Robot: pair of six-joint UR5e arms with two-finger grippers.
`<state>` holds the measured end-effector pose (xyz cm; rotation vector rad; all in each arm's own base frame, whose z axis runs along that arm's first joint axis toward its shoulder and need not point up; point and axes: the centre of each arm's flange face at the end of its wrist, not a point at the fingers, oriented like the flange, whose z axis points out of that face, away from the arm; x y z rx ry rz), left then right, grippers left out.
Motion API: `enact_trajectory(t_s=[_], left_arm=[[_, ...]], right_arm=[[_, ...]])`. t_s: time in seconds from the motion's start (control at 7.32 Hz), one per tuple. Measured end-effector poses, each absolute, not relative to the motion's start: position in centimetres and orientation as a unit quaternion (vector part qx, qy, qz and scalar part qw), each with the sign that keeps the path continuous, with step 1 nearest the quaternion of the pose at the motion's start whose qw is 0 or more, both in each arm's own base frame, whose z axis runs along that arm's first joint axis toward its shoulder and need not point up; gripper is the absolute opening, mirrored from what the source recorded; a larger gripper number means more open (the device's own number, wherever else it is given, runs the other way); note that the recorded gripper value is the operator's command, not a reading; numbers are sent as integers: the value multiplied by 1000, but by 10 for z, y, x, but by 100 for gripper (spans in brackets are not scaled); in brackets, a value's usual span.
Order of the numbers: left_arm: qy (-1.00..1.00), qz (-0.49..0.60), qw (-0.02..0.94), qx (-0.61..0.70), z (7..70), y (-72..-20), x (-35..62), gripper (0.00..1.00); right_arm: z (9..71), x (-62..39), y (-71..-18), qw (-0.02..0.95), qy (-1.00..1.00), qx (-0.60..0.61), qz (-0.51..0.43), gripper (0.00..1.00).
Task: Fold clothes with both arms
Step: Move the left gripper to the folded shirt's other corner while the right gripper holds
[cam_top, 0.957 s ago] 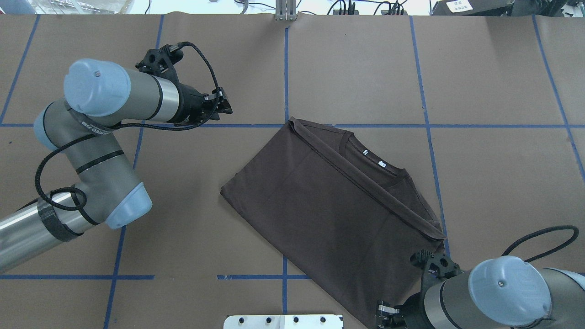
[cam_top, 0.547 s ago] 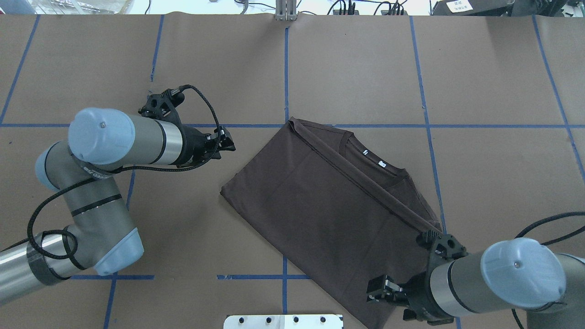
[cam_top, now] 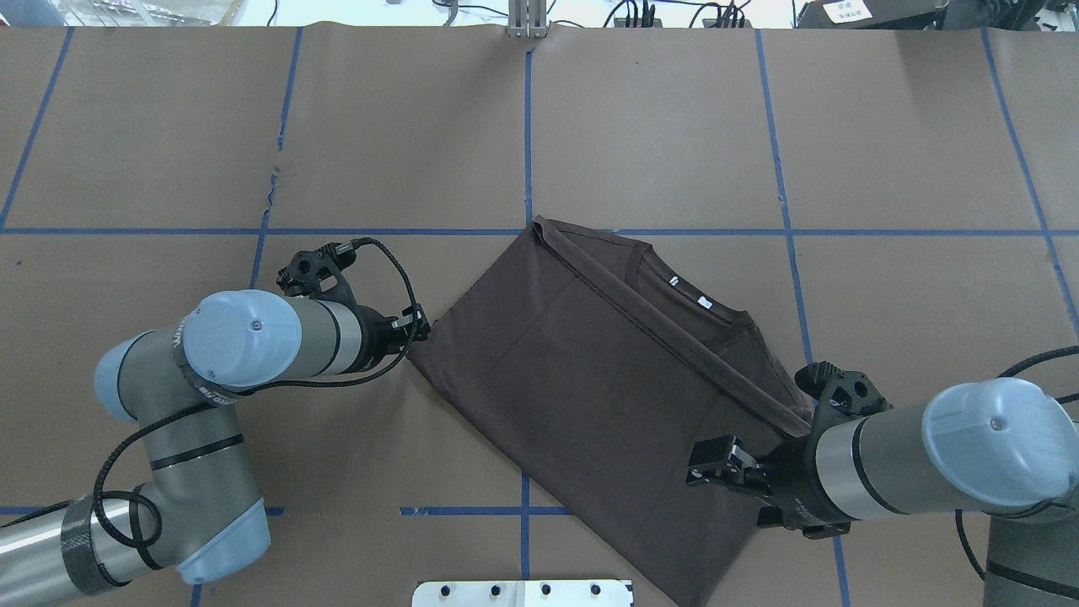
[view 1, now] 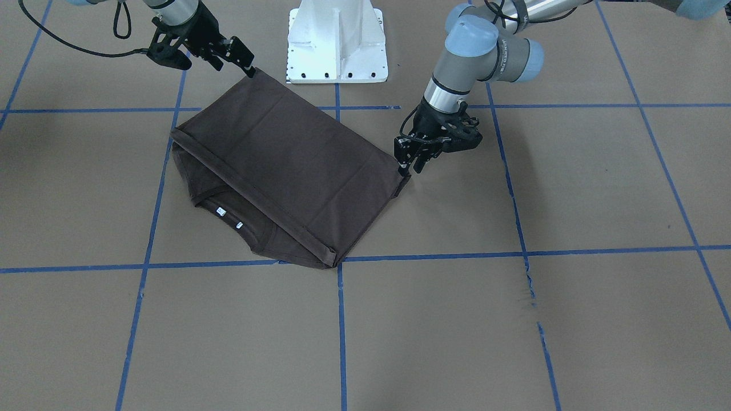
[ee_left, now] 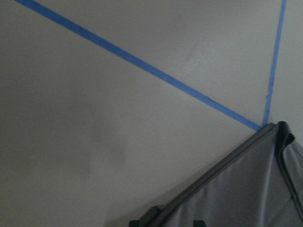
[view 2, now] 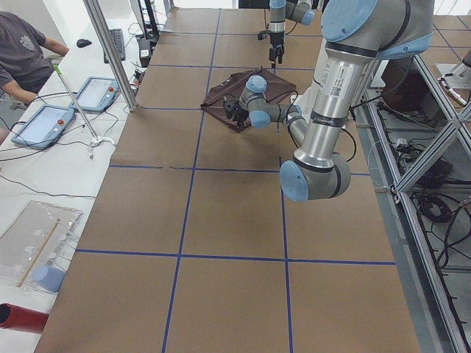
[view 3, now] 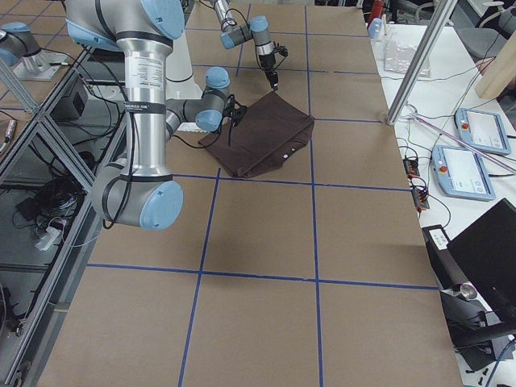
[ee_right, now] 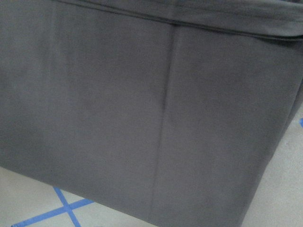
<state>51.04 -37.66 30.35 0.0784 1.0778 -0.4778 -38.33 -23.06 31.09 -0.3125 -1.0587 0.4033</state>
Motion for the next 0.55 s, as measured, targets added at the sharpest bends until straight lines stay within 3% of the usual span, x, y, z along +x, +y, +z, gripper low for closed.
enact_trajectory(t_s=[0.41,0.55], left_arm=[[497,-223,838,33,313,-374,522,44],[495,-223,839,33,316,-373,524,29]], right_arm=[[312,-381,-234,832,-499,-145,194,100],[312,-381,-234,832,-499,-145,195,100]])
